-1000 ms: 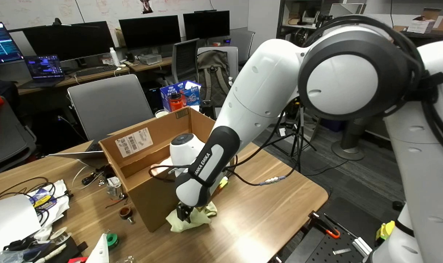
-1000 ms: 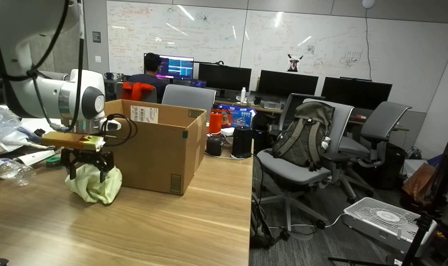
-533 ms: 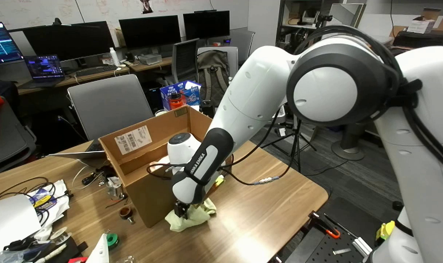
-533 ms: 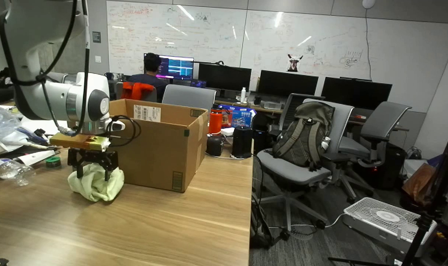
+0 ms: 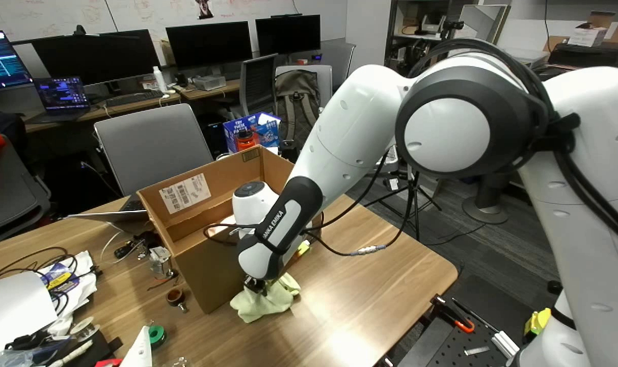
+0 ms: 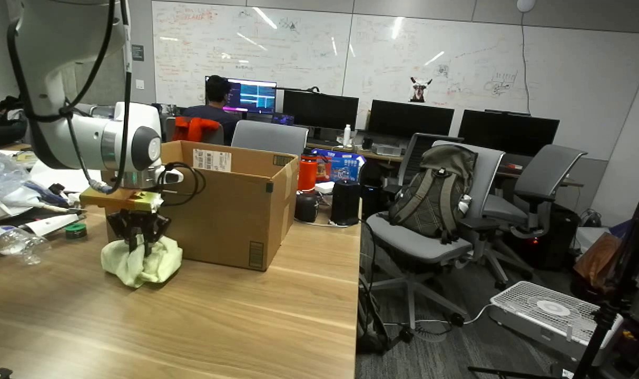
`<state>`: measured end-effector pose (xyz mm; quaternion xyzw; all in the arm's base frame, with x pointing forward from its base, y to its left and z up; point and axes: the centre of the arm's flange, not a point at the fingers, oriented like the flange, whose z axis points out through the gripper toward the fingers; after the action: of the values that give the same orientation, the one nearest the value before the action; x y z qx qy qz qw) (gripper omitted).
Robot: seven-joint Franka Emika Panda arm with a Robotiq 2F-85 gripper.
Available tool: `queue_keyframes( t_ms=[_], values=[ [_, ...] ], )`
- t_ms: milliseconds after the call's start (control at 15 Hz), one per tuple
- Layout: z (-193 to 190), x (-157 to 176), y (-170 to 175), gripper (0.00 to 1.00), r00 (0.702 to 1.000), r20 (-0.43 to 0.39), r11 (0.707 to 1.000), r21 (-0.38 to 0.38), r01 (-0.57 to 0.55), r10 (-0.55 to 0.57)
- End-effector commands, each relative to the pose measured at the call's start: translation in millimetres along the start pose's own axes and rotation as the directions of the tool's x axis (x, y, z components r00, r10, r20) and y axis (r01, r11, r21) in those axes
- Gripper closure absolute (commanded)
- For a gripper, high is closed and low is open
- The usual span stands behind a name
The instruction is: Put the yellow towel, the pink and peach shirt in the box and the green towel respectively
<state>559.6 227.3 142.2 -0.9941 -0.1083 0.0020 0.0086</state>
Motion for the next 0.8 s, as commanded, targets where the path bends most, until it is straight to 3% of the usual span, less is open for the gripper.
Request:
queue_keyframes(
  t_ms=[0,67,733],
  values=[
    [-14,11,0,0.96,0.999,-0.03,0.999,-0.028,0.019,-0.02],
    [-17,10,-1,1.0,0.999,-0.036,0.999,-0.029,0.021,-0.022],
    [-68,-6,-21,0.99,0.996,-0.076,0.998,-0.039,0.05,-0.053]
  ],
)
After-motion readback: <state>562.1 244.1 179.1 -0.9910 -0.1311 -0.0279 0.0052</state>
